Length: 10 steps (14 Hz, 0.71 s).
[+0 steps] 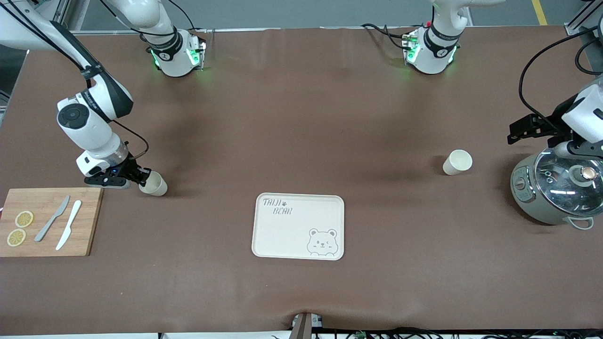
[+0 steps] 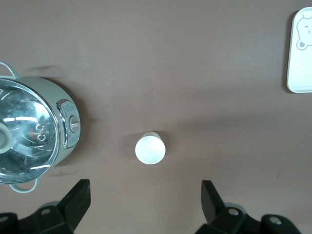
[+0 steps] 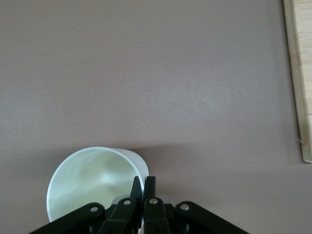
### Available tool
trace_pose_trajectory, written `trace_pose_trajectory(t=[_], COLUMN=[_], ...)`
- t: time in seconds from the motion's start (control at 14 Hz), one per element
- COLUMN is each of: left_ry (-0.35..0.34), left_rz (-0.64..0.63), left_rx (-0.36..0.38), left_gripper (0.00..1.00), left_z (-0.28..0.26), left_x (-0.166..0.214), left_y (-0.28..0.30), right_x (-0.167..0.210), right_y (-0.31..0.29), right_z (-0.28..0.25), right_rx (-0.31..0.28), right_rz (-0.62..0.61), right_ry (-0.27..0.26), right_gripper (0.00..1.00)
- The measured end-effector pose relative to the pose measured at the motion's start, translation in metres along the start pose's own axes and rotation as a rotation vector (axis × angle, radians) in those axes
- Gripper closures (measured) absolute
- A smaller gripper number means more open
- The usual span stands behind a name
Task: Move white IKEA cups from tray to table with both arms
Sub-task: 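Lower the cup beside the cutting board with the right gripper, then open the right gripper and raise it away from the cup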
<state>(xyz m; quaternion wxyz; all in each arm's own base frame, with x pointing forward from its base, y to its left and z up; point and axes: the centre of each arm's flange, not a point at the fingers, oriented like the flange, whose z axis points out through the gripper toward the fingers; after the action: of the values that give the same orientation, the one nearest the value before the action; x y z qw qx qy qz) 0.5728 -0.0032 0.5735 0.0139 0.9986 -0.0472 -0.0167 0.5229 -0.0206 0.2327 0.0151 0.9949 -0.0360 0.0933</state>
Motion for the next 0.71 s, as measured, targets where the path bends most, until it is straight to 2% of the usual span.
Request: trace_pose_trajectory(t=[0.28,0.36,0.71], left_ry=[0.002,0.002,0.005], left_rz=[0.000,0.000,0.002], left_rx=[0.000,0.000,0.001], left_gripper=[0.00,0.00,0.00], left_z=[-0.0008,-0.0010,-0.0025], left_x=[0.0002,0.0002,0.0007], left_y=[0.0001,0.0001,0.0011], right_x=[-0.0009,-0.0008,-0.0019], right_y=[0.0002,0.0004,0.0025], right_z=[0.0024,0.0025,0.0048], right_rx=[-0.005,-0.005,-0.017], right_rz=[0.007,0.007,-0.006], right_ry=[0.001,0.001,0.004], right_gripper=[0.97,0.92,0.40])
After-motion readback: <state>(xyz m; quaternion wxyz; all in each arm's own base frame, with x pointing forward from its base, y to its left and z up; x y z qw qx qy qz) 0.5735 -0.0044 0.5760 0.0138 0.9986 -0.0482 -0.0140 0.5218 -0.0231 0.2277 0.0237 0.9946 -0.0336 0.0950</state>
